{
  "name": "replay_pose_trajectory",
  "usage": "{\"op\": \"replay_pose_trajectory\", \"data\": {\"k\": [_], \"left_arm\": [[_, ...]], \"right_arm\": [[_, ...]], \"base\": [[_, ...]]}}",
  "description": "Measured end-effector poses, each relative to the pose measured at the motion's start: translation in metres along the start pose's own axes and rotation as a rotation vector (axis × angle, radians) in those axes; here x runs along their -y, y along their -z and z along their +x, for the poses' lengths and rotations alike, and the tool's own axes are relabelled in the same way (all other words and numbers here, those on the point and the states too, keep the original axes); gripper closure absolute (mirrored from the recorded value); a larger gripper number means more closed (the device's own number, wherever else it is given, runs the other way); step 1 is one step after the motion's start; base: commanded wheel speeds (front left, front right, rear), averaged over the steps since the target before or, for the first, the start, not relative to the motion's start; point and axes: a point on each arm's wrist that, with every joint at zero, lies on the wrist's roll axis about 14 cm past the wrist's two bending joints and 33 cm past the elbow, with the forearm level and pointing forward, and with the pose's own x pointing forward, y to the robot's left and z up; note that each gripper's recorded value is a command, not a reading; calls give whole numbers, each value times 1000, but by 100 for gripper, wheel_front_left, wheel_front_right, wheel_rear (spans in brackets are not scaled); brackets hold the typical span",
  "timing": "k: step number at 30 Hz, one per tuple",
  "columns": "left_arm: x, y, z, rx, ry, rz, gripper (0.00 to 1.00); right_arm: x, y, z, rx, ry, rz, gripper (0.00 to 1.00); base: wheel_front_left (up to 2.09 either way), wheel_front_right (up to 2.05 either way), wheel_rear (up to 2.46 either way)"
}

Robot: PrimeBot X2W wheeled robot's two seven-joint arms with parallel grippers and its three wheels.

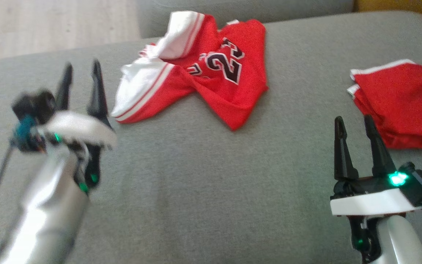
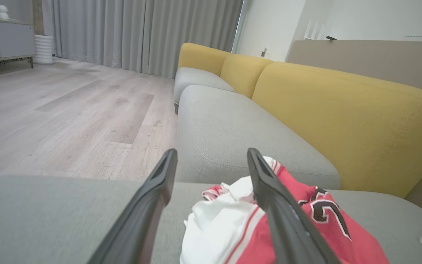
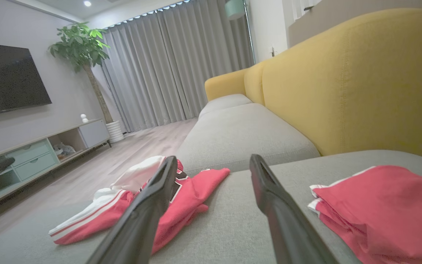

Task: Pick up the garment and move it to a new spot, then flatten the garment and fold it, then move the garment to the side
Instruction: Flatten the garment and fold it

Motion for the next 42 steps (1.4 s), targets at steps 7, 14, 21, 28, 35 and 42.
{"op": "replay_pose_trajectory", "data": {"k": [7, 14, 21, 28, 35, 42], "left_arm": [[7, 39, -80, -16, -71, -103, 0], [14, 43, -112, 17, -98, -96, 0], [15, 43, -107, 18, -74, -68, 0], [17, 33, -68, -38, 48, 59, 0], [14, 20, 4, -217, 208, 295, 0], [0, 62, 40, -538, 269, 460, 0]], "right_arm": [[-17, -1, 0, 6, -50, 1, 0], [-29, 5, 2, -13, -88, 7, 0], [-32, 10, 1, -26, -96, 3, 0], [-23, 23, 4, -61, -70, 13, 0], [-18, 29, 24, -63, -64, 19, 0], [-1, 39, 30, -87, -19, 29, 0]], "base": [[0, 0, 0], [0, 0, 0], [0, 0, 0], [0, 0, 0], [0, 0, 0], [0, 0, 0]]}}
